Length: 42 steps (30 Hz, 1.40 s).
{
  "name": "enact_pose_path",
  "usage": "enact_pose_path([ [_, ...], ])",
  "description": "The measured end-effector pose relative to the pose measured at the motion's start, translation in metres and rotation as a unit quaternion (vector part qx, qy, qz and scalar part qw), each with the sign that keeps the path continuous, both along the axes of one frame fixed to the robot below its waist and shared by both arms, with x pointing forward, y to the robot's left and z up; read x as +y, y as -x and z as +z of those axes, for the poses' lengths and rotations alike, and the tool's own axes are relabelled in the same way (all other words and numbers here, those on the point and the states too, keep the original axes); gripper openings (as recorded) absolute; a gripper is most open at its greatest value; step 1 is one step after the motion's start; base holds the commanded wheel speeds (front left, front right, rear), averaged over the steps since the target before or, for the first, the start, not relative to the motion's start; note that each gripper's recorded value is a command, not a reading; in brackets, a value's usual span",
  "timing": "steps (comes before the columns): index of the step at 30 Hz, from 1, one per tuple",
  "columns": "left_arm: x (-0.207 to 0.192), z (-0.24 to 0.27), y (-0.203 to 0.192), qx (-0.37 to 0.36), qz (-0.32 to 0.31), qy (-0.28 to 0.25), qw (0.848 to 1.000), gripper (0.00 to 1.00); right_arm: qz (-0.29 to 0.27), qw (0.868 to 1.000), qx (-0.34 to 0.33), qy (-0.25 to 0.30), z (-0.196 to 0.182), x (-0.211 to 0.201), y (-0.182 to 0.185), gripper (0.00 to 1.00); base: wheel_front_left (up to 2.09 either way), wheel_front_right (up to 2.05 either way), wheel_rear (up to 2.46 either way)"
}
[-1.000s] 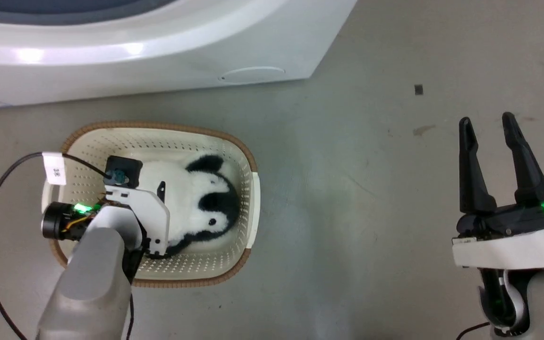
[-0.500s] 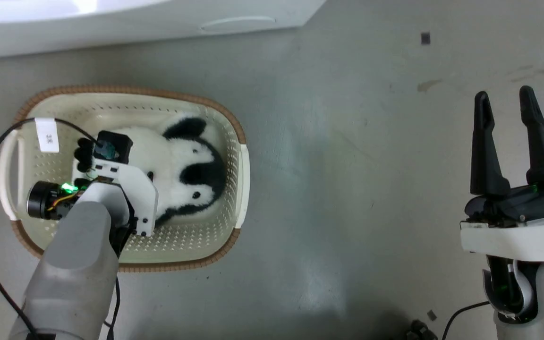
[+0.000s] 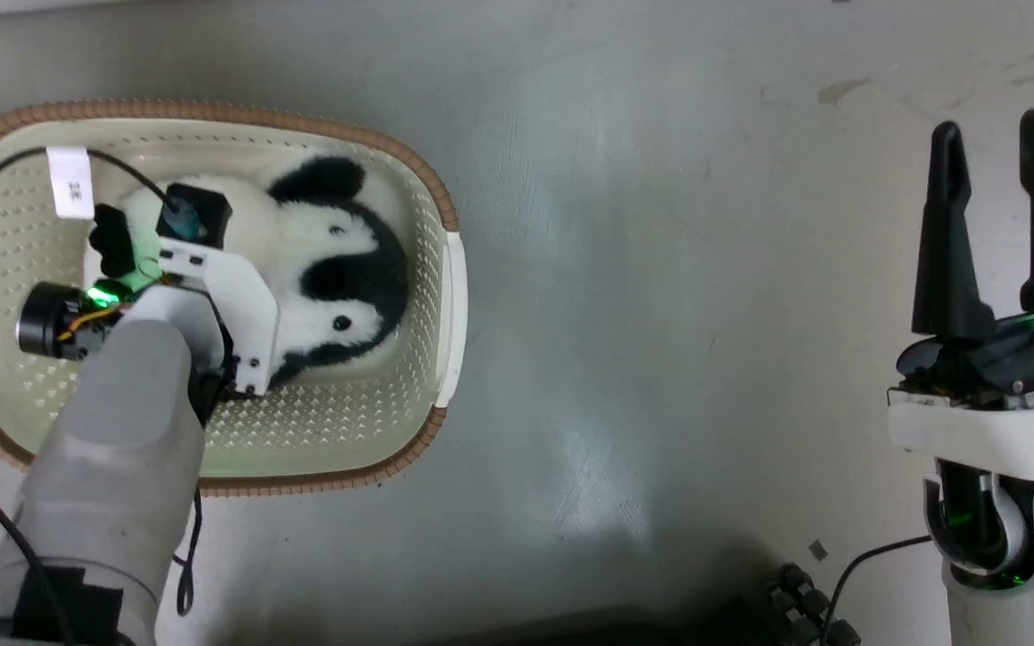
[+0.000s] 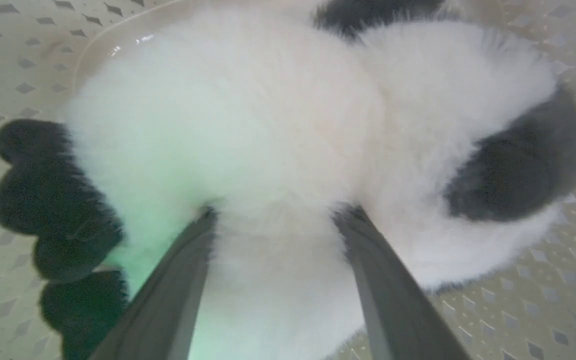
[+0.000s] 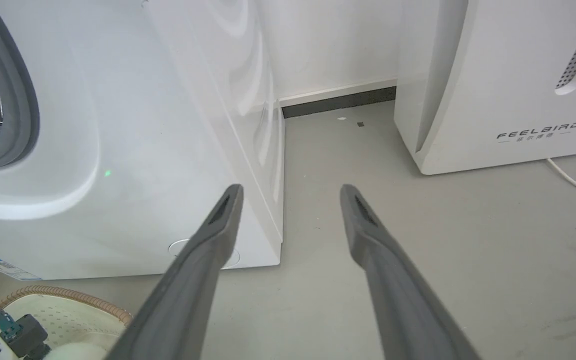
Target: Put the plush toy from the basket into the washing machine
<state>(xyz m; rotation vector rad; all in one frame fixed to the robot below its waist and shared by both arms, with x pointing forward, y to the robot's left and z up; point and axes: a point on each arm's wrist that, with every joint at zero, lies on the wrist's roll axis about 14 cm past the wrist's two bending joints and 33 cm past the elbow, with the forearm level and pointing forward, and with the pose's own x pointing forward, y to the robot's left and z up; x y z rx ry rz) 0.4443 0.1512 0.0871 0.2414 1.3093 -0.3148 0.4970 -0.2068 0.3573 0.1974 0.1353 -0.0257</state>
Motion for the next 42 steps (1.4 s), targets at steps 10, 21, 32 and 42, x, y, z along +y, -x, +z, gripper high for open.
enact_pose_path([
  [10, 0.001, -0.023, 0.002, 0.042, -0.01, -0.01, 0.999, 0.0, -0.006, 1.0, 0.002, -0.008, -0.013, -0.003, -0.003, 1.0, 0.0, 0.0, 0.0],
  [21, 0.003, -0.007, 0.001, 0.036, -0.003, -0.009, 0.999, 0.0, -0.01, 0.999, -0.03, -0.014, 0.011, -0.005, -0.008, 1.0, 0.0, 0.0, 0.0],
  [32, -0.001, 0.053, 0.012, -0.02, -0.002, 0.014, 1.0, 0.0, -0.008, 0.997, -0.065, -0.026, 0.06, 0.001, 0.005, 1.0, 0.0, 0.0, 0.0],
  [42, -0.007, 0.123, 0.004, -0.119, 0.001, 0.045, 0.992, 0.0, 0.007, 0.995, -0.09, -0.035, 0.098, 0.015, 0.027, 1.0, 0.0, 0.0, 0.0],
])
